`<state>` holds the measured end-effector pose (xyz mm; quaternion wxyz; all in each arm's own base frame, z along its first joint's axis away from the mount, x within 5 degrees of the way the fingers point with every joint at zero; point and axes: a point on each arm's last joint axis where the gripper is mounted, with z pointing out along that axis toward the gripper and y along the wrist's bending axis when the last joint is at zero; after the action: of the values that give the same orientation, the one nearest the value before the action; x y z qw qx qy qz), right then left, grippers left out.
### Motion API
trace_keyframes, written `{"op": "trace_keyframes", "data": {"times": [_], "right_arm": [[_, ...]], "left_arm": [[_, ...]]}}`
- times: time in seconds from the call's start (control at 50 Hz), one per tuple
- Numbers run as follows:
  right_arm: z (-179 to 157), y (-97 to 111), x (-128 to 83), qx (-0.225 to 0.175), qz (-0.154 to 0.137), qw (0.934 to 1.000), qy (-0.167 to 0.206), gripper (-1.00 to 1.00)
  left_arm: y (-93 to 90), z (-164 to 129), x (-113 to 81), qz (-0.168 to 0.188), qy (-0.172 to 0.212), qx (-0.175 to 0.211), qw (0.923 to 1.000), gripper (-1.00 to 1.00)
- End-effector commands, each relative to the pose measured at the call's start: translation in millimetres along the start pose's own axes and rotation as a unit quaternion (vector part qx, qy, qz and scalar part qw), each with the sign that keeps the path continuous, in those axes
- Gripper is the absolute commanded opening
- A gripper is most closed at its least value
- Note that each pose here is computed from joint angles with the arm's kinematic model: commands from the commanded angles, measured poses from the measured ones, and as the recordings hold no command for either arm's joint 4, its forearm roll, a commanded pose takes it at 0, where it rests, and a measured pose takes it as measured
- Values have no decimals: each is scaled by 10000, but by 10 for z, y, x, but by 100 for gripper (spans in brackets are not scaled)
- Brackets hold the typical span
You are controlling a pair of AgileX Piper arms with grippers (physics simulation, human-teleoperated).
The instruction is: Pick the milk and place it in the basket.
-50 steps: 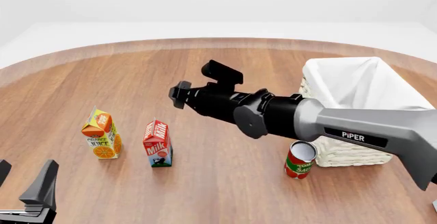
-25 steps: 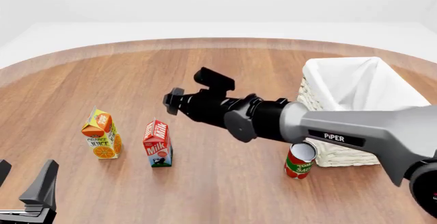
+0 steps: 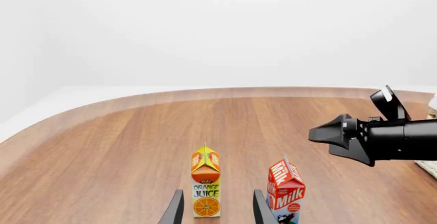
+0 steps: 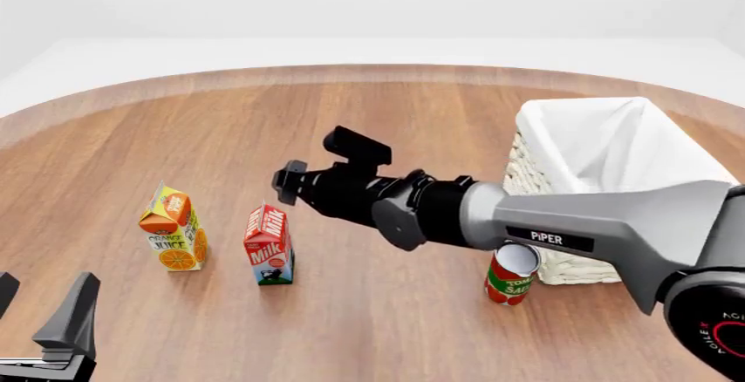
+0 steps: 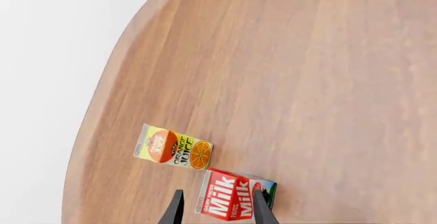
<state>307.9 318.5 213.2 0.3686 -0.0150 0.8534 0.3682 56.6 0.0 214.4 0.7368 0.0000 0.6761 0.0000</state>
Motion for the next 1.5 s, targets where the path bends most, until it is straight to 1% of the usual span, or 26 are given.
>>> {"op": "trace_keyframes", "data": {"times": [0.02, 0.34, 0.44, 0.76, 1.16, 1.26, 1.38, 1.5], "right_arm": [[81, -40, 80, 42, 63, 9999, 80, 100], [191, -12, 166, 28, 90, 9998, 176, 100], [223, 14, 176, 14, 59, 9998, 195, 100], [307, -7, 230, 33, 84, 9997, 242, 100], [407, -33, 435, 24, 215, 9990, 387, 100], [429, -47, 457, 31, 230, 9989, 400, 100], [466, -70, 555, 31, 301, 9985, 461, 100], [504, -91, 572, 40, 320, 9984, 462, 100]], "left_arm": [[0, 0, 0, 0, 0, 0, 10000, 100], [0, 0, 0, 0, 0, 0, 10000, 100], [0, 0, 0, 0, 0, 0, 10000, 100], [0, 0, 0, 0, 0, 0, 10000, 100], [0, 0, 0, 0, 0, 0, 10000, 100], [0, 0, 0, 0, 0, 0, 10000, 100], [0, 0, 0, 0, 0, 0, 10000, 100], [0, 0, 0, 0, 0, 0, 10000, 100]]}}
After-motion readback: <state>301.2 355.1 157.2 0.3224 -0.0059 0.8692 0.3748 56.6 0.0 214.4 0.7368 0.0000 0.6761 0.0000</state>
